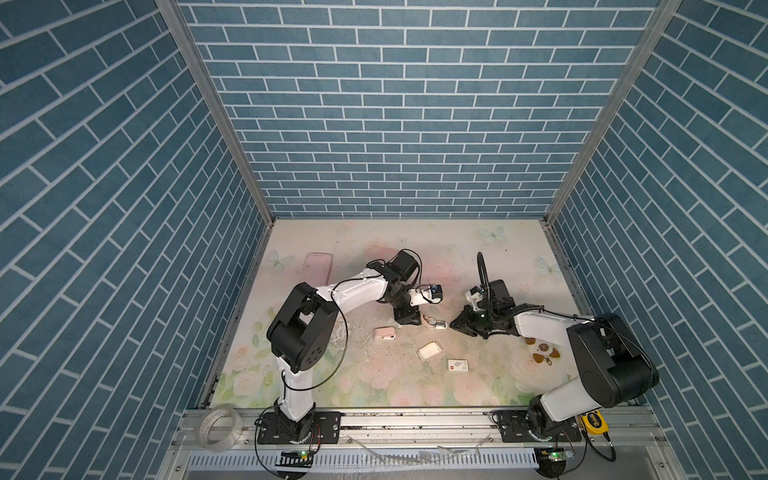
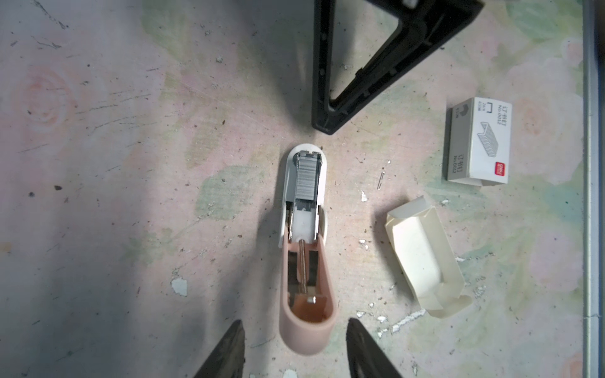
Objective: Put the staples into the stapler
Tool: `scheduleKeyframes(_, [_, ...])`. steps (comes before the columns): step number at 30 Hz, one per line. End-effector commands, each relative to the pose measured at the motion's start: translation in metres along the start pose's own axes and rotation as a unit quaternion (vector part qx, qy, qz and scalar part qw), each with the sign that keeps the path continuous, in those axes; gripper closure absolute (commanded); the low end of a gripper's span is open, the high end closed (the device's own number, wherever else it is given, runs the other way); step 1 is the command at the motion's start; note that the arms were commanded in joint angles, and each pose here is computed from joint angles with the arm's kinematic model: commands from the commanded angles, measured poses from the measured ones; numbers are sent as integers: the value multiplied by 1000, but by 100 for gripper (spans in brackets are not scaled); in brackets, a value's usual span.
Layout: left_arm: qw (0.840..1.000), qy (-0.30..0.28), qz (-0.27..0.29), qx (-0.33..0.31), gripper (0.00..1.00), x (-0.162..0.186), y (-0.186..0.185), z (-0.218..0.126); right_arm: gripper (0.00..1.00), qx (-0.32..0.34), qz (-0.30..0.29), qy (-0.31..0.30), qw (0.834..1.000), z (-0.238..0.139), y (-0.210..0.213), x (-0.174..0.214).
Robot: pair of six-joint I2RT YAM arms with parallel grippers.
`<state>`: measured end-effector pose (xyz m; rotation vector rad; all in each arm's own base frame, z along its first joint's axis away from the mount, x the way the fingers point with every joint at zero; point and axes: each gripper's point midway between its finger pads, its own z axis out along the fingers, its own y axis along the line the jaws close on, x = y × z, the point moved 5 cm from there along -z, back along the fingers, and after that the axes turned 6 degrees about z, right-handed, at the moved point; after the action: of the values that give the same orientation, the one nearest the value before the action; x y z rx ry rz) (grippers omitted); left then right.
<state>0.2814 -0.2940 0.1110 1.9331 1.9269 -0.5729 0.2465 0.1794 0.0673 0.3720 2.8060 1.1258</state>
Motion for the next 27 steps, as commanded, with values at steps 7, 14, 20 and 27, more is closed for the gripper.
scheduleKeyframes(7, [1000, -5, 16, -6, 52, -10, 0, 0, 88, -8, -3, 11, 1000, 8, 5, -9])
scheduleKeyframes(14, [1000, -7, 20, -4, 53, -11, -2, 2, 88, -8, -6, 11, 1000, 7, 8, -11])
scheduleKeyframes(20, [1000, -6, 24, -2, 62, -13, -3, 3, 88, -5, -9, 16, 1000, 9, 7, -11])
scheduleKeyframes(27, [1000, -6, 27, -2, 70, -12, -5, 1, 88, -8, -11, 25, 1000, 11, 6, -10])
